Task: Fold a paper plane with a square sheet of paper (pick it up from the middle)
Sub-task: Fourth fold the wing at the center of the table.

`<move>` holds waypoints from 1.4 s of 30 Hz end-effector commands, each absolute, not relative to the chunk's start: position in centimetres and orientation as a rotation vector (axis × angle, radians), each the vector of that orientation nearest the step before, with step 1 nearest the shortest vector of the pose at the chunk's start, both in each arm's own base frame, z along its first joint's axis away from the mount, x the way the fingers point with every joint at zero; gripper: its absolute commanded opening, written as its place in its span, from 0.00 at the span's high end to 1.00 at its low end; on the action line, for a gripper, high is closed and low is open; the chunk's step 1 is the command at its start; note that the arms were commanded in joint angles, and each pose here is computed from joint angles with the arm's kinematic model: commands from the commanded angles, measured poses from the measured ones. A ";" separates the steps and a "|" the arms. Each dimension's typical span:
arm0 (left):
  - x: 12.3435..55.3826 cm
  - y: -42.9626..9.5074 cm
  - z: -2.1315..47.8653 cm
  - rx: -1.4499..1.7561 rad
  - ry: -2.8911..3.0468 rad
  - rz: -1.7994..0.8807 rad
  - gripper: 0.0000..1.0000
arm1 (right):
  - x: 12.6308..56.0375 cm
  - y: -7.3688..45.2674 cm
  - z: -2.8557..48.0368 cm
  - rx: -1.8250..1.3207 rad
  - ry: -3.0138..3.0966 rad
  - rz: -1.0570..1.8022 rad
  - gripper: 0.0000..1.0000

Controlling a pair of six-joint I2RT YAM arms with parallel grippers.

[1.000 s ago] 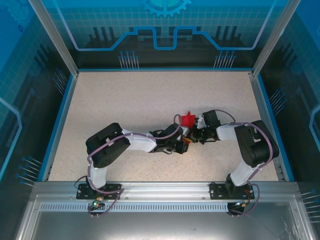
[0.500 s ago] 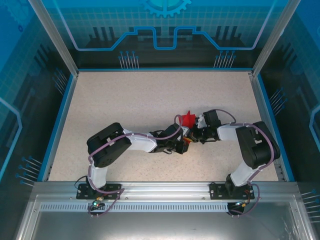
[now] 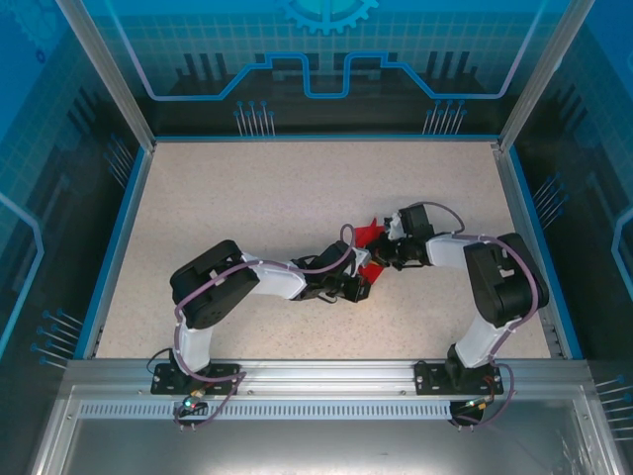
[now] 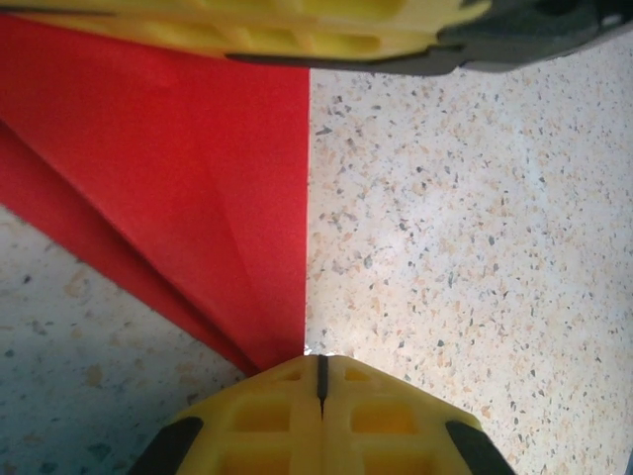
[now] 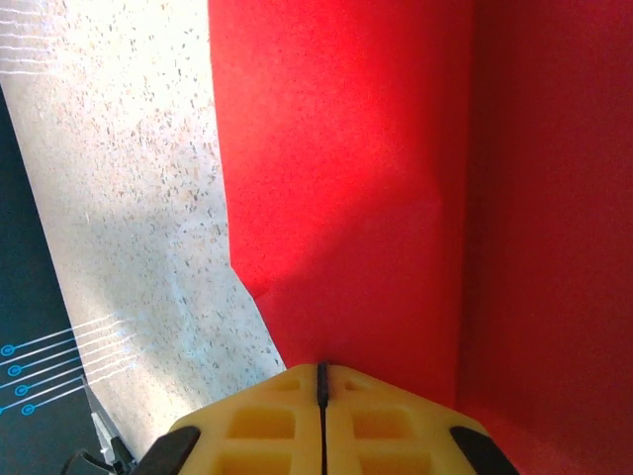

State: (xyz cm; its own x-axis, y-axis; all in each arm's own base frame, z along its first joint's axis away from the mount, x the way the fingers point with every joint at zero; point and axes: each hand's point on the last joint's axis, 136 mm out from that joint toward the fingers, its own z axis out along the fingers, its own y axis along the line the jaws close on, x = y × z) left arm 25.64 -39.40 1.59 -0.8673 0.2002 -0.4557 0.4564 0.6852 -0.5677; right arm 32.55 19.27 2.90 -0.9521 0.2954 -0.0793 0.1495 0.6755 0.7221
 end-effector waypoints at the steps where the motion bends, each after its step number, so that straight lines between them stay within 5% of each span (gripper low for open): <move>1: 24.4 -34.5 -4.1 0.502 2.733 -0.768 1.00 | 33.3 18.2 1.7 0.379 2.738 1.050 0.93; 24: 23.3 -34.2 -3.2 0.565 2.750 -0.838 1.00 | 37.3 17.1 0.4 0.342 2.713 1.080 0.93; 36: 27.5 -37.3 6.5 0.454 2.496 -1.028 1.00 | 34.2 18.0 -0.1 0.377 2.743 1.157 0.93; 42: 29.5 -39.1 7.0 0.434 2.439 -1.055 1.00 | 33.6 18.5 0.4 0.396 2.732 1.217 0.94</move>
State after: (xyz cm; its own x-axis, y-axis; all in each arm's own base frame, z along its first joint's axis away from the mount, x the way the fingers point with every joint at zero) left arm 27.89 -38.05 6.11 -0.8600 0.1504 -0.4877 0.4522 0.6676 -0.5915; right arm 35.75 18.52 1.34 -0.9540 0.2850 -0.0926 0.1200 0.6464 0.7535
